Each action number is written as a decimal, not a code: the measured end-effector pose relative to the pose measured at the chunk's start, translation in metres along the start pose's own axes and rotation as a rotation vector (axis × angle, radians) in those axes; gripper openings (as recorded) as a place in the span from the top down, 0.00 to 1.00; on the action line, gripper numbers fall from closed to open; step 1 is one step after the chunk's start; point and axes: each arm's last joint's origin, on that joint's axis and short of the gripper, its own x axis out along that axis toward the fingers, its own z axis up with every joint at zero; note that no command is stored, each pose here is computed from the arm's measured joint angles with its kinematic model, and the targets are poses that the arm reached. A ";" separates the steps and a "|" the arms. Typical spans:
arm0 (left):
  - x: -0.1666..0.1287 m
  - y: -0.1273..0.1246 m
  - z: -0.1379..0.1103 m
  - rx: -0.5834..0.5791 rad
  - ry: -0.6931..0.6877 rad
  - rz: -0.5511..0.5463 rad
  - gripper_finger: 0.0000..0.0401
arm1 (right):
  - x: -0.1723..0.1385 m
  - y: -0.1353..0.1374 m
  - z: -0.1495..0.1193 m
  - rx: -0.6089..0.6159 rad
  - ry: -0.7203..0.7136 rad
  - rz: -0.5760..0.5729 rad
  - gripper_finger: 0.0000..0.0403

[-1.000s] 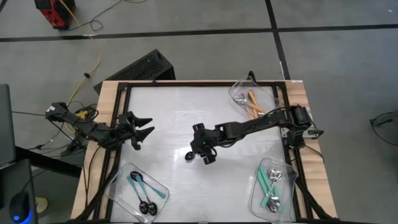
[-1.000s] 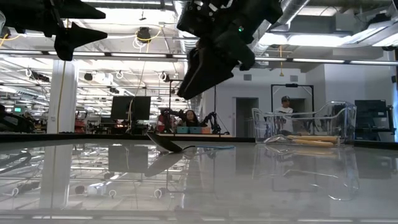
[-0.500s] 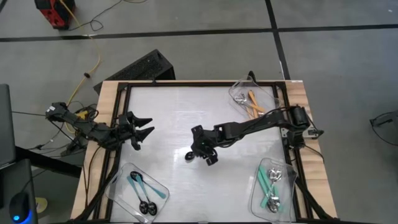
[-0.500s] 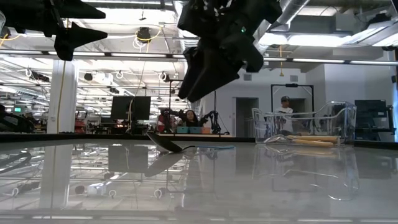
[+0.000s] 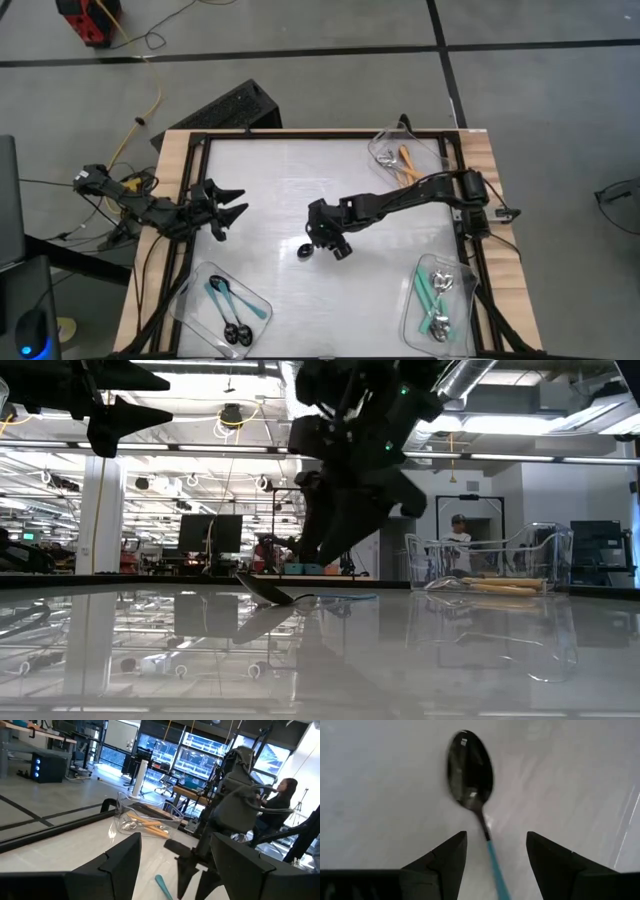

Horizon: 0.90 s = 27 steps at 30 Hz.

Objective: Sort silverware by color (type)
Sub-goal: Put the blue spoon into the bottom left transparent bin

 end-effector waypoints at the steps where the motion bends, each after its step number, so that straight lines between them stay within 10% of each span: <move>1: 0.000 0.000 0.000 0.001 0.000 0.000 0.44 | 0.000 -0.002 -0.001 -0.001 -0.005 0.002 0.42; 27: 0.000 0.000 0.000 0.004 0.001 0.002 0.44 | 0.040 -0.009 -0.016 0.028 -0.027 0.098 0.42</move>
